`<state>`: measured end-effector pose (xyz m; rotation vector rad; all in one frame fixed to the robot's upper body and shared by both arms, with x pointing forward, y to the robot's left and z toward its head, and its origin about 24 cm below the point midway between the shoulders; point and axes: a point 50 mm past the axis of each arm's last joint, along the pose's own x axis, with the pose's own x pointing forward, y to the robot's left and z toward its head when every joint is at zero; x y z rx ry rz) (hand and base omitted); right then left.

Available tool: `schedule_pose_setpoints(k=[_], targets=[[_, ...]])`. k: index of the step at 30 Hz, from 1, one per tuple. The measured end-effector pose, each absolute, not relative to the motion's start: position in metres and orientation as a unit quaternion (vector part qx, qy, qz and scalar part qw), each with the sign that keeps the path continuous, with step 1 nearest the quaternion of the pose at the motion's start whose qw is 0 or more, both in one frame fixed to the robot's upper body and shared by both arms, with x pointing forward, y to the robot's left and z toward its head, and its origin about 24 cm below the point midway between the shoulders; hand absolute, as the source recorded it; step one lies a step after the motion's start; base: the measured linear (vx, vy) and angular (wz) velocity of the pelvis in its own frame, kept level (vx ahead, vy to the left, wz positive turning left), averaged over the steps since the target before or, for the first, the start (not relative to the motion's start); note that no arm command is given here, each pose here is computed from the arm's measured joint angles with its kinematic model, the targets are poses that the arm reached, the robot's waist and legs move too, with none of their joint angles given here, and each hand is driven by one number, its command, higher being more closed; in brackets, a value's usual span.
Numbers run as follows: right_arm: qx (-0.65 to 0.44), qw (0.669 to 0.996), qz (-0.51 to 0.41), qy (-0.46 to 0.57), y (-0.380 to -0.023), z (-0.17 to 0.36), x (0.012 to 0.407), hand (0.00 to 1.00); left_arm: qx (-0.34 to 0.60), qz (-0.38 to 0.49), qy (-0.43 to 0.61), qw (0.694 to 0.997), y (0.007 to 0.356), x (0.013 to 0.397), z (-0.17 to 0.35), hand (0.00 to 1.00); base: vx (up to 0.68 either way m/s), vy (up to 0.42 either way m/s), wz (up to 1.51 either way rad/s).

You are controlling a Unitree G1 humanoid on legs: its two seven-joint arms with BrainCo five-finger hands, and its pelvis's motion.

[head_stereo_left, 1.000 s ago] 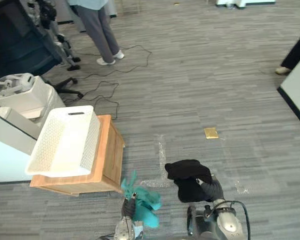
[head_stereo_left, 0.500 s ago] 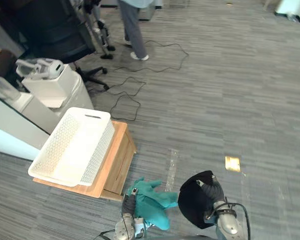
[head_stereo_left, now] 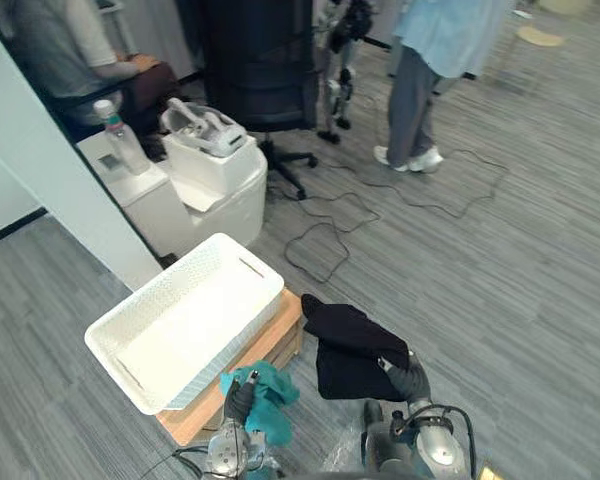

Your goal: Tidy the bed and pick cloth on bed and put in laundry

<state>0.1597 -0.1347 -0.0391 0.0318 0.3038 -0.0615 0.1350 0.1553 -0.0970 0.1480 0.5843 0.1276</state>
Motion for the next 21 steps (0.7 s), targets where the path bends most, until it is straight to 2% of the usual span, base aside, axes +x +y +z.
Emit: schedule_pose_setpoints(k=[3, 7, 17, 21], targets=[[-0.026, 0.991, -0.037, 0.125, -0.156, -0.029, 0.166, 1.00, 0.029, 0.061, 0.273, 0.960, 0.132, 0.143, -0.092, 1.00, 0.19, -0.405, 1.49], [-0.034, 0.995, -0.050, 0.075, -0.161, -0.011, 0.181, 1.00, 0.012, 0.056, 0.254, 0.966, 0.128, 0.147, -0.083, 1.00, 0.16, -0.185, 0.85], [-0.018, 0.994, -0.094, 0.058, -0.172, -0.004, 0.187, 1.00, 0.013, 0.038, 0.224, 0.974, 0.140, 0.150, -0.070, 1.00, 0.11, 0.084, 0.51], [-0.042, 0.991, -0.125, 0.005, -0.187, 0.020, 0.191, 1.00, 0.013, 0.010, 0.240, 0.971, 0.138, 0.141, -0.074, 1.00, 0.06, 0.165, 0.95]])
